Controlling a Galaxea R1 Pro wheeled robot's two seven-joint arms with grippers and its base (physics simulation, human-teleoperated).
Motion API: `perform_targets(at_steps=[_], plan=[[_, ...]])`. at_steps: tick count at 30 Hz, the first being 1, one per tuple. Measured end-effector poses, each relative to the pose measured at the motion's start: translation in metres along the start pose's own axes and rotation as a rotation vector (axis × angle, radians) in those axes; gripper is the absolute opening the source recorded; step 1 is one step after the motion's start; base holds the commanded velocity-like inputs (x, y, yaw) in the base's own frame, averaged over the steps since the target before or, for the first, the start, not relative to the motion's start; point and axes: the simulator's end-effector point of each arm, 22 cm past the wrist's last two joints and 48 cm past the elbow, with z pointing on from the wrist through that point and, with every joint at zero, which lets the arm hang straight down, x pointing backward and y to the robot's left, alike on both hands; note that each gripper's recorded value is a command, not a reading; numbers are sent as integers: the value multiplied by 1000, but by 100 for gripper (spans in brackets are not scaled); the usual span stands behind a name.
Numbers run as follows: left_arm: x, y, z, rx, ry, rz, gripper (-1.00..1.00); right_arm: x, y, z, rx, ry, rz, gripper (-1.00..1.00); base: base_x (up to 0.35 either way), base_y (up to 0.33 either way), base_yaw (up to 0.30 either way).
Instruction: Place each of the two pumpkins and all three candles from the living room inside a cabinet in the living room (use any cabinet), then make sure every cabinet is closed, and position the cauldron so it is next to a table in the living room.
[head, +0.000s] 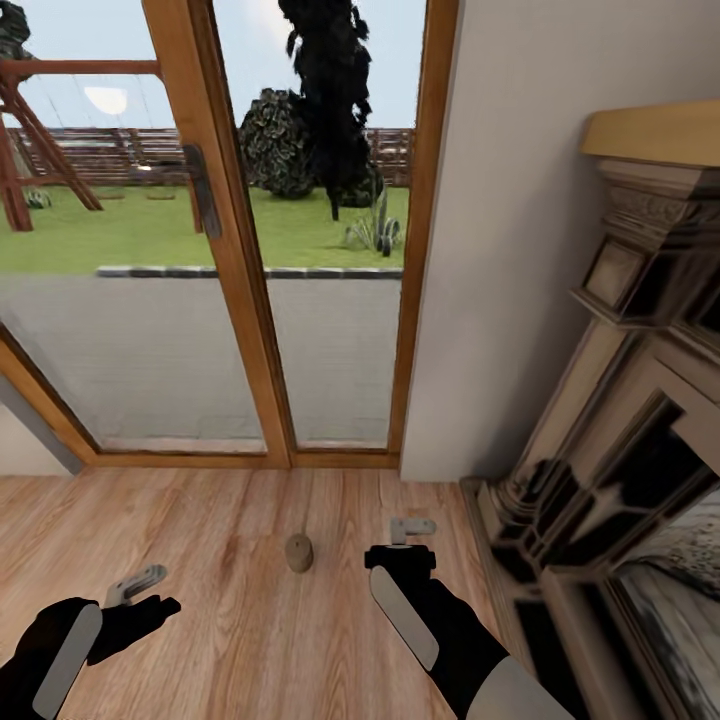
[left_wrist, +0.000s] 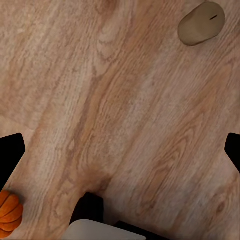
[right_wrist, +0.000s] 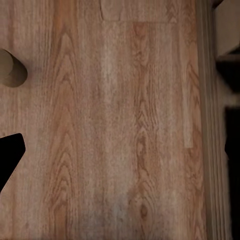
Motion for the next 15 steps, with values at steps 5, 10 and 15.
perform_targets(at_steps=[5, 10, 15], plan=[[0, 0, 0, -1, 0, 1, 100, 0, 0, 0, 0, 0, 0, 100, 245, 0, 184], [0, 0, 0, 0, 0, 1, 100, 1, 4, -1, -4, -6, -17, 100, 324, 0, 13], [0, 0, 0, 0, 0, 1, 100, 1, 5, -2, -5, -9, -24, 100, 326, 0, 2]])
